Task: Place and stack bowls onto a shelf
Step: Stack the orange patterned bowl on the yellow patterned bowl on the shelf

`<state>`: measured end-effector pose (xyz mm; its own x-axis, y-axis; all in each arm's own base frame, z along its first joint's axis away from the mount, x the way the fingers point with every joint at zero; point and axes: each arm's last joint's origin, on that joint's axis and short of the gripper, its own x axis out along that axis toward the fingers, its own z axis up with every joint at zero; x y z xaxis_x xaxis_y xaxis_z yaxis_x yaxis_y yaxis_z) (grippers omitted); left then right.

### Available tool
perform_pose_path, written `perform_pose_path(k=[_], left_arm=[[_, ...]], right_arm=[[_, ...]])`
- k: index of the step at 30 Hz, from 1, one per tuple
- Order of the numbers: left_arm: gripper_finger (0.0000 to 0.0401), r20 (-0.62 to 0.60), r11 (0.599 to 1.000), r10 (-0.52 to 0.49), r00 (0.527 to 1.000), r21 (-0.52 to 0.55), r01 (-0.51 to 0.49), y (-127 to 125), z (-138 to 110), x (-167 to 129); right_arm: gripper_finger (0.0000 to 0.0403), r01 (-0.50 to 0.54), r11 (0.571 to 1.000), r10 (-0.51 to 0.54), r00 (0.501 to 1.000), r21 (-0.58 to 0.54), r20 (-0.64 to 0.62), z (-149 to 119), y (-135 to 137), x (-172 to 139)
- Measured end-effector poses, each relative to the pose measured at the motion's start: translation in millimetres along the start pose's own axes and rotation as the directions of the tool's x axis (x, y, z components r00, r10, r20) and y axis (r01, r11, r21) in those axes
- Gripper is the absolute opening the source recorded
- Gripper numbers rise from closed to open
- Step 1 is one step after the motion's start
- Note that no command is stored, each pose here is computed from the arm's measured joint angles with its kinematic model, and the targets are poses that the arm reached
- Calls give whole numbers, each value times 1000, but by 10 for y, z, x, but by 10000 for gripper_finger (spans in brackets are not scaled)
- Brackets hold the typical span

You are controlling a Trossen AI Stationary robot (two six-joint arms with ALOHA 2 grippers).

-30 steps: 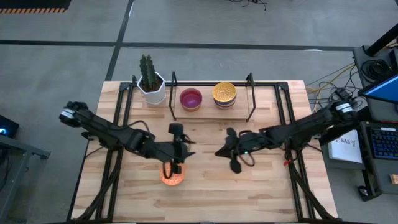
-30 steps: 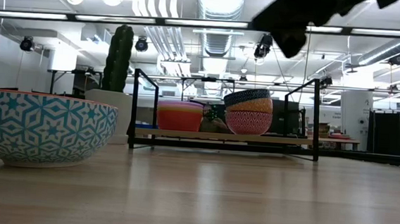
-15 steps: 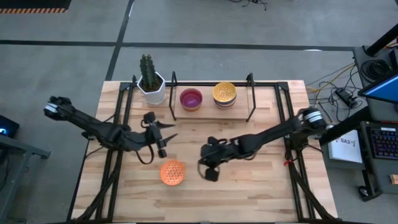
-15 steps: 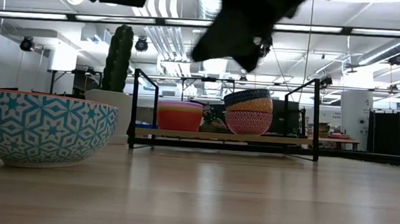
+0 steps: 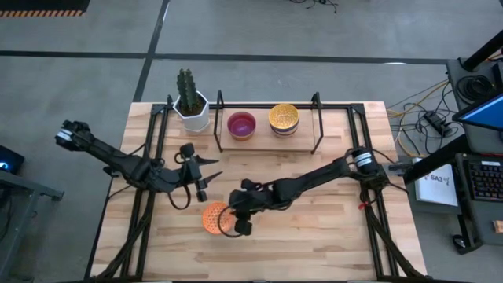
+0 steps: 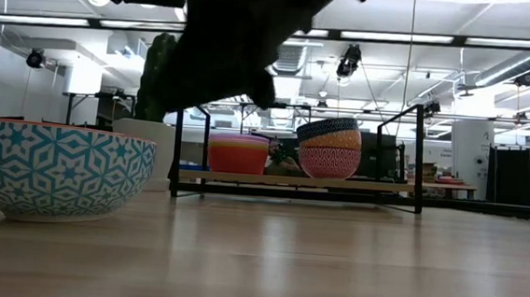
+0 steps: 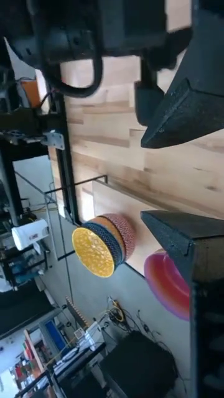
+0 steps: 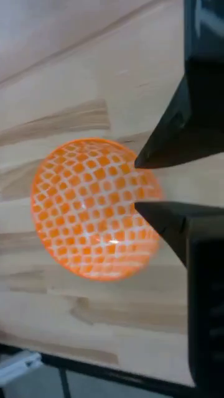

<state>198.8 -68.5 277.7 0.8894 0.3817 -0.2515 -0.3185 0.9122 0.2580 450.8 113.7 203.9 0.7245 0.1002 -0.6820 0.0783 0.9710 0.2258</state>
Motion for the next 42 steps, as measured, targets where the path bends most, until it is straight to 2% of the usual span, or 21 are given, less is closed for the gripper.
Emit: perform_pose_path(k=[4, 7, 15, 22, 24, 28, 33, 38, 42], left_arm=[[158, 6, 1000, -15, 1000, 10, 15, -22, 4, -26], [158, 10, 1000, -21, 1000, 13, 21, -28, 8, -40], [158, 17, 1000, -25, 1000, 20, 24, -30, 16, -49], [158, 24, 999, -24, 999, 31, 23, -29, 25, -50], [158, 25, 999, -24, 999, 32, 23, -29, 27, -50], [158, 30, 999, -24, 999, 33, 23, -29, 32, -50], [158, 30, 999, -23, 999, 32, 22, -28, 33, -50], [158, 43, 1000, -22, 999, 19, 21, -25, 60, -53], [158, 59, 1000, -21, 998, 2, 21, -14, 127, -64]], right_arm=[[134, 100, 995, -100, 995, 22, 22, 17, -76, 178], [158, 120, 989, -123, 992, 91, 24, 46, -153, 285], [165, 135, 984, -137, 991, 112, 7, 18, -213, 485], [138, 133, 983, -134, 991, 130, -3, -22, -223, 542], [114, 133, 982, -134, 991, 131, -4, -24, -224, 542], [31, 134, 982, -134, 991, 130, -5, -26, -224, 543], [13, 120, 985, -119, 993, 125, -15, -16, -236, 524], [11, 110, 989, -103, 991, 99, -80, 97, -317, 269], [11, 159, 982, -148, 983, 106, -106, 317, -476, -200]])
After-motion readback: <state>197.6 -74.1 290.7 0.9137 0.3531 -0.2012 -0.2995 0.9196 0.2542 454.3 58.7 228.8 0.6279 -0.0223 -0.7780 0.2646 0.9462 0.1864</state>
